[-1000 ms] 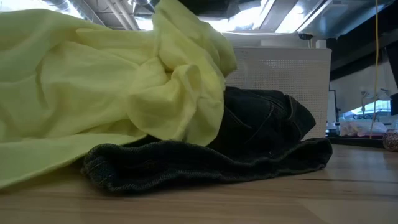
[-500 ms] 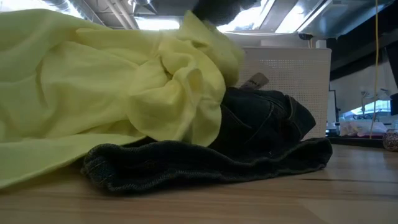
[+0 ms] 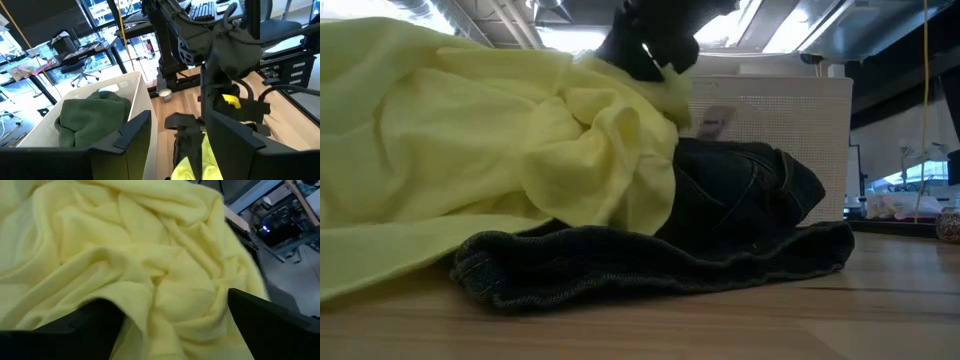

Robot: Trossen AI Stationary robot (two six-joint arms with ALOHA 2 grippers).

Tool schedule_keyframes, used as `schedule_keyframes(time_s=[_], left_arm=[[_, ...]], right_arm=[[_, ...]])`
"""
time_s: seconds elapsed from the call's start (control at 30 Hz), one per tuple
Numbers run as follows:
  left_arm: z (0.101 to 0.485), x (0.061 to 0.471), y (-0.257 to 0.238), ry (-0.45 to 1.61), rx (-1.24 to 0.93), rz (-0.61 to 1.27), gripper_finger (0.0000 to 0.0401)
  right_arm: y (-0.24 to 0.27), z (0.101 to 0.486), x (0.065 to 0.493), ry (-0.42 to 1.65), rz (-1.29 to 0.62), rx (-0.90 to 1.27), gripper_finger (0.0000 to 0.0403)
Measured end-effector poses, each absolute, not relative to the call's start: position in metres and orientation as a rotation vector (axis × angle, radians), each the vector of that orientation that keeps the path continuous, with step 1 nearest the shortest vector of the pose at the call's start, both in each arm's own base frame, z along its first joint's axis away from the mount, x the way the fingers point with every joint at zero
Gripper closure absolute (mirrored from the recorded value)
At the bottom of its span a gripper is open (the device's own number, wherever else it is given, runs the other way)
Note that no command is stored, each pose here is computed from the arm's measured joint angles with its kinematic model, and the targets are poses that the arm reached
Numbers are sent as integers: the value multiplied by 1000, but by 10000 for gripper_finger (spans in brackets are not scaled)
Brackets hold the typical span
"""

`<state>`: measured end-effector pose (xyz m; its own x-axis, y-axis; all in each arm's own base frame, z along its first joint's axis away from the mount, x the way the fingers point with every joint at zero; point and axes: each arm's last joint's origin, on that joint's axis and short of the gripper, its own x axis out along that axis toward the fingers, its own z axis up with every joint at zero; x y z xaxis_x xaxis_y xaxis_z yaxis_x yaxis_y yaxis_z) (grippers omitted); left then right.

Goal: Sort clothes
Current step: Put the yellow shirt into the white laundry organizer

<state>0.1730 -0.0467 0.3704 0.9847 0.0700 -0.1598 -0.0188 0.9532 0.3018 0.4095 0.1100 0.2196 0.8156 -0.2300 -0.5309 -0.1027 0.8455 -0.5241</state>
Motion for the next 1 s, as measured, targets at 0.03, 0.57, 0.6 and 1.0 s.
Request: schedule_keyframes(time_s=[0.03,0.57,0.6,1.0], left_arm=[[370,173,-47,170,304,45,219],[371,173,-47,165,306,46,219],[371,173,-47,166,306,46,219],[370,173,-47,173,305,45,219]], right_arm=[[109,220,410,620,-78,-569,40],[86,211,418,655,18,-315,159],[86,211,418,655,20,-319,183],[92,239,414,706,26,-365,363]])
